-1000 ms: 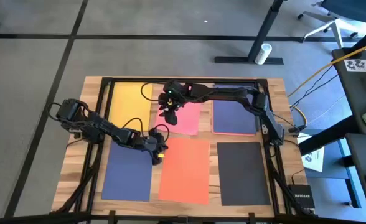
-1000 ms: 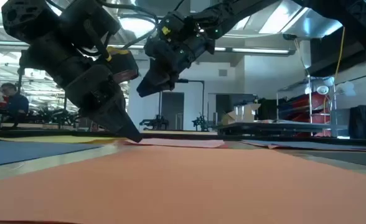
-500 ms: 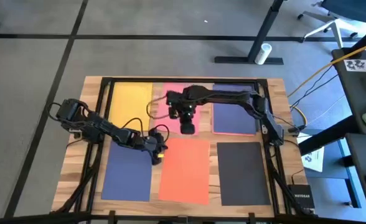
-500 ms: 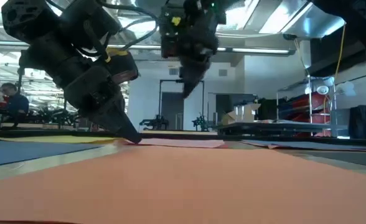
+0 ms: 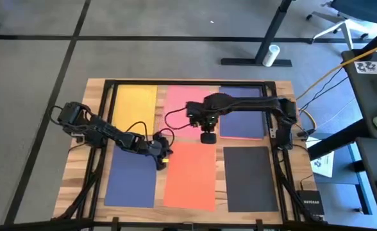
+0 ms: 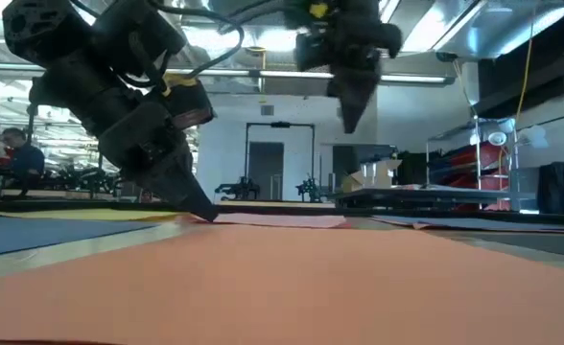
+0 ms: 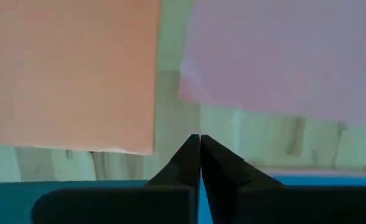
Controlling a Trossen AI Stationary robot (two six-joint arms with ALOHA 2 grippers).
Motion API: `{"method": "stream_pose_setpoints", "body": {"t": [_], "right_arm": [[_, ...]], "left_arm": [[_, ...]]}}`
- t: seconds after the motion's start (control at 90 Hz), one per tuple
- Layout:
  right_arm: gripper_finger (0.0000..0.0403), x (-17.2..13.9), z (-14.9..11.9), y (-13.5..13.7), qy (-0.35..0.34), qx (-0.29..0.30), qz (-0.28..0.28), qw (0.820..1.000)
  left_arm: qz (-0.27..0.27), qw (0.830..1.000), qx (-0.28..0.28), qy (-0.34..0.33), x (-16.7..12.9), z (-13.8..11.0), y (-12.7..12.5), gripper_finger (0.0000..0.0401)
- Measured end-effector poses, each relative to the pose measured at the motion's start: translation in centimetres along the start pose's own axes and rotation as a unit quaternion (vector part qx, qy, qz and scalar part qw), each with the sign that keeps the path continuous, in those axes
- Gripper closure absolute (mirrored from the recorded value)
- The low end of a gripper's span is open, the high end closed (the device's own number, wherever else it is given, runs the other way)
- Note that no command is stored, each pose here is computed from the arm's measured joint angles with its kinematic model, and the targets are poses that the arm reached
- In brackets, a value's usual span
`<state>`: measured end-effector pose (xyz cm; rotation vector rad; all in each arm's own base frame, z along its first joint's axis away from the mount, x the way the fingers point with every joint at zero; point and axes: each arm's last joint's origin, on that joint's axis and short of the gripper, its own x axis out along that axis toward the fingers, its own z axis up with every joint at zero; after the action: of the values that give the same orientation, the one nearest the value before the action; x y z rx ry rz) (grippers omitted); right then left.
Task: Organize paper
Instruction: Stack the violet paper on top of the violet paper
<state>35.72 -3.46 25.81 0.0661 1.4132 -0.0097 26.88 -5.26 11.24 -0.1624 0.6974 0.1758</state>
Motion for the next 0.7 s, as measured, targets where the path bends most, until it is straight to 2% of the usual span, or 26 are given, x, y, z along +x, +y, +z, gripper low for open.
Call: {"method": "stream_pose_setpoints", "body": {"t": [0.311,0.411,0.478,0.7], "right_arm": [[0.0403,5.4,-8.6,2.0,-0.048,0.136,-0.040,0.989],[0.0397,7.0,-9.7,2.5,-0.053,0.175,-0.072,0.980],[0.0385,8.1,-10.0,2.8,-0.051,0.177,-0.083,0.979],[0.0317,9.3,-10.3,2.6,-0.060,0.185,-0.128,0.972]], "left_arm": [[-0.002,1.000,0.000,-0.008,0.0,0.2,0.0,0.0401],[-0.007,1.000,0.003,-0.022,0.0,0.5,-0.1,0.0401],[-0.009,1.000,0.005,-0.026,0.0,0.5,-0.2,0.0401],[-0.008,1.000,0.015,-0.025,0.0,0.5,-0.1,0.0401]]}}
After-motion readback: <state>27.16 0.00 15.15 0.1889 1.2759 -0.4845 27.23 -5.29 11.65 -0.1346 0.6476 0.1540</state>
